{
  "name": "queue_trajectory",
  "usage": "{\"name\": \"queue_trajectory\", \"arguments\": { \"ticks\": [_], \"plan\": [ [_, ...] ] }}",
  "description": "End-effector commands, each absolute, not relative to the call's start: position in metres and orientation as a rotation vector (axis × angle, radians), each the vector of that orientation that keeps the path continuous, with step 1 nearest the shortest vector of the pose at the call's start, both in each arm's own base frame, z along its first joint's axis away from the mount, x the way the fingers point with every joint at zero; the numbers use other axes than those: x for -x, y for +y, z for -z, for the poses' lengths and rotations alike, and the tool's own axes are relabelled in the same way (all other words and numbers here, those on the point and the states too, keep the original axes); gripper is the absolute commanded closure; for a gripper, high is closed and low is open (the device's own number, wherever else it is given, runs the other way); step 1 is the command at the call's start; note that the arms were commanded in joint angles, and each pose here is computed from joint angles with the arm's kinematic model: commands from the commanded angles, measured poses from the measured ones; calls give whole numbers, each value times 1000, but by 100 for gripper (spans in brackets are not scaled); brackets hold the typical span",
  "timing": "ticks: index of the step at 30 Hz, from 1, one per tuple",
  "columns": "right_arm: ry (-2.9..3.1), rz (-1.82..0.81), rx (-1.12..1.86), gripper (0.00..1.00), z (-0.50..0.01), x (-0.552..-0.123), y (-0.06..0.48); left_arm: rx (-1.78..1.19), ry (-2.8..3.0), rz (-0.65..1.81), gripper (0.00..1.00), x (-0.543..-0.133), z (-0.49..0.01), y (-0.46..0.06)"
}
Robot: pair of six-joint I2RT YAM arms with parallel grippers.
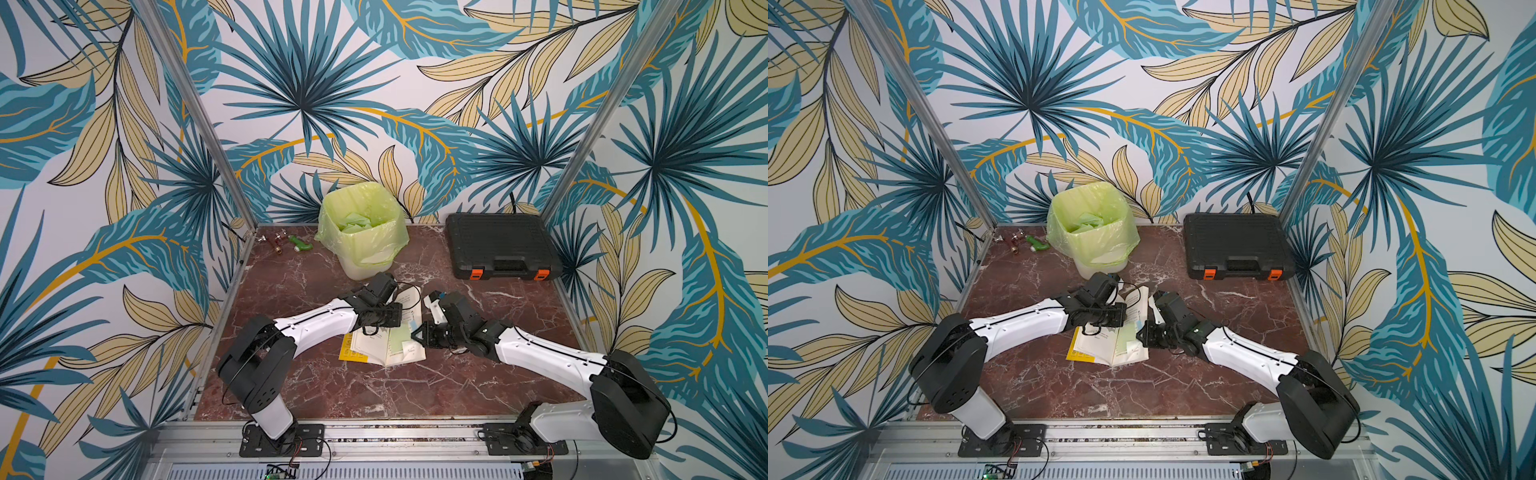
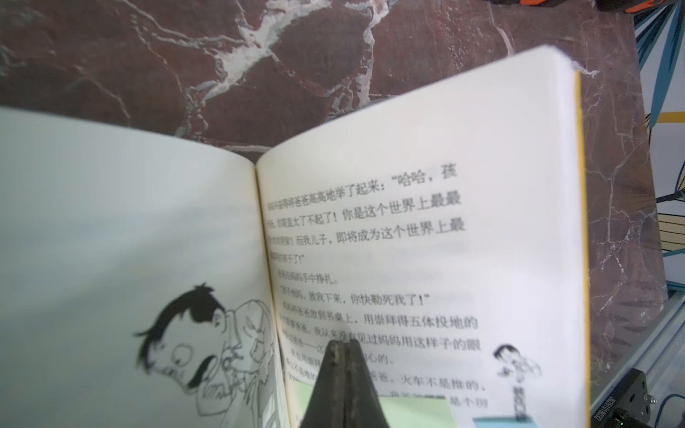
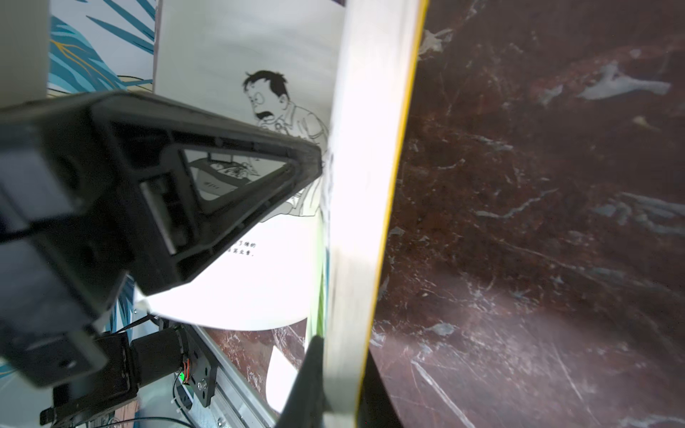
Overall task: Peel off the used sticky note
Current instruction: Turn the page of the book at the center of the board.
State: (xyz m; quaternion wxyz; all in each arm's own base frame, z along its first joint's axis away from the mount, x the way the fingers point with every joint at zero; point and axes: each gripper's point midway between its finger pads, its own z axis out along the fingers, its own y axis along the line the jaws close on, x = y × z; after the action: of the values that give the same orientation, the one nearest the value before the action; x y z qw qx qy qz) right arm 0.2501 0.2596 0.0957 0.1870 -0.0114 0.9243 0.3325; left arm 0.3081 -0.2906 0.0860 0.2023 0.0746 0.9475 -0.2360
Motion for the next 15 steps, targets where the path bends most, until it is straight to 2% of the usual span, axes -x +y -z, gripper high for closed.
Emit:
{"name": "queue_trajectory", "arguments": {
  "ticks": [1, 7, 15],
  "plan": [
    [2669, -907, -4, 100, -72, -240, 249, -258, 2635, 674, 97, -310, -87, -300],
    [2668, -886, -25, 90, -69, -240, 242, -288, 2673, 652, 97, -309, -73, -303],
    [2639, -747, -14, 54, -73, -242, 214, -296, 2706, 604, 97, -308, -60, -299]
  ]
}}
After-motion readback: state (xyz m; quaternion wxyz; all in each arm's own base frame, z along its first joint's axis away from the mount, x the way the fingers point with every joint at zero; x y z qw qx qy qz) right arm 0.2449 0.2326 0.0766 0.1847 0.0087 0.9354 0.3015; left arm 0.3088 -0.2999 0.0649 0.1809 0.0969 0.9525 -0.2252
